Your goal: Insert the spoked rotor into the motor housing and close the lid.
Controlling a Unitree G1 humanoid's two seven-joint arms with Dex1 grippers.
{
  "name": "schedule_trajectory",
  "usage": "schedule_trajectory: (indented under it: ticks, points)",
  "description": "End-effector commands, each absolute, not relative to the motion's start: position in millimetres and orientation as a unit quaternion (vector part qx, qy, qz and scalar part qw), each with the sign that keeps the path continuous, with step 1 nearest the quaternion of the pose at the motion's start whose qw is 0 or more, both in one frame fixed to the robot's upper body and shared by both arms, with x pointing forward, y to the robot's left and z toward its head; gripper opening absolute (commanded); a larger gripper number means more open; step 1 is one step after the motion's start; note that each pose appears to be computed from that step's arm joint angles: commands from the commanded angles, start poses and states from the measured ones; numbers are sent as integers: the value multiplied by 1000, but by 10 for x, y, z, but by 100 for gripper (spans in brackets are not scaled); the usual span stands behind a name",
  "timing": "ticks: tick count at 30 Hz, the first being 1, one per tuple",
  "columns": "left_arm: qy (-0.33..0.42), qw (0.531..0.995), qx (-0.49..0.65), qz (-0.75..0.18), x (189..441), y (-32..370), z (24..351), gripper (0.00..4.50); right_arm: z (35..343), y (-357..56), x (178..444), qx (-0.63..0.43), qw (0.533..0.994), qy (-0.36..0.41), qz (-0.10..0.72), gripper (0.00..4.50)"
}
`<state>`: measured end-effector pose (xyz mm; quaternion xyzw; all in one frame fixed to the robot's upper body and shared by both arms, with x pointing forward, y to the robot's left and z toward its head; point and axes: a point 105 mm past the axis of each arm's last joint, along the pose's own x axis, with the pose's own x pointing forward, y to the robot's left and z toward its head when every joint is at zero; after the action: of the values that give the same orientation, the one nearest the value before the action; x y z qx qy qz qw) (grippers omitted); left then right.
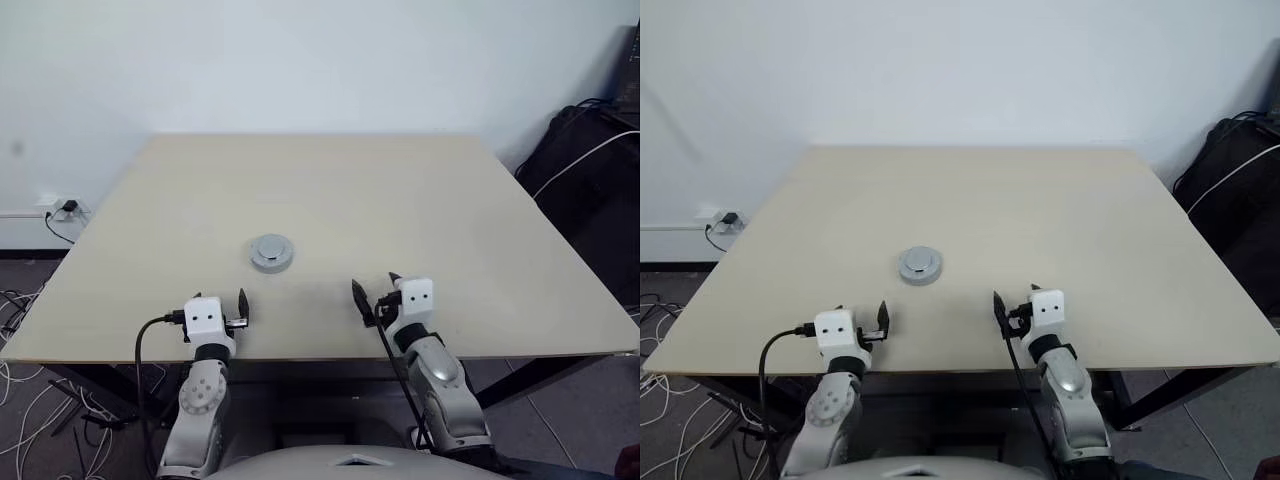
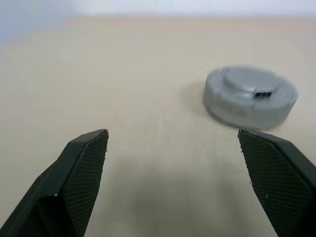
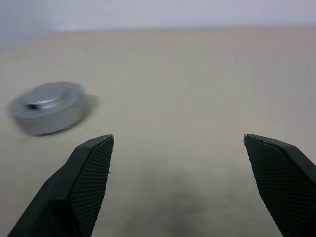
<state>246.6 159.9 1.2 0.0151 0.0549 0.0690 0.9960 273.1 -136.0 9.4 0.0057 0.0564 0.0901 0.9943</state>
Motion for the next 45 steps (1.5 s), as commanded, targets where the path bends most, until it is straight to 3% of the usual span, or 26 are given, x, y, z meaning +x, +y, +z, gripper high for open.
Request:
schedule_trajectory:
  ticks: [1, 7, 22, 45]
  points:
    - [0, 997, 29, 74, 2477, 1569, 122, 445, 214, -1551, 2733, -6, 1000, -5, 8, 450]
    - [-26, 995, 20, 93, 2460, 1606, 130, 445, 212, -1777, 2649, 20, 996, -29, -80, 450]
    - [-35, 999, -12, 40, 2515, 1486, 133, 445, 189, -1544, 2672, 38, 999, -32, -7, 450]
    - [-13, 999, -12, 38, 2525, 1464, 52, 445, 148, -1553, 2672, 39, 999, -21, -6, 450]
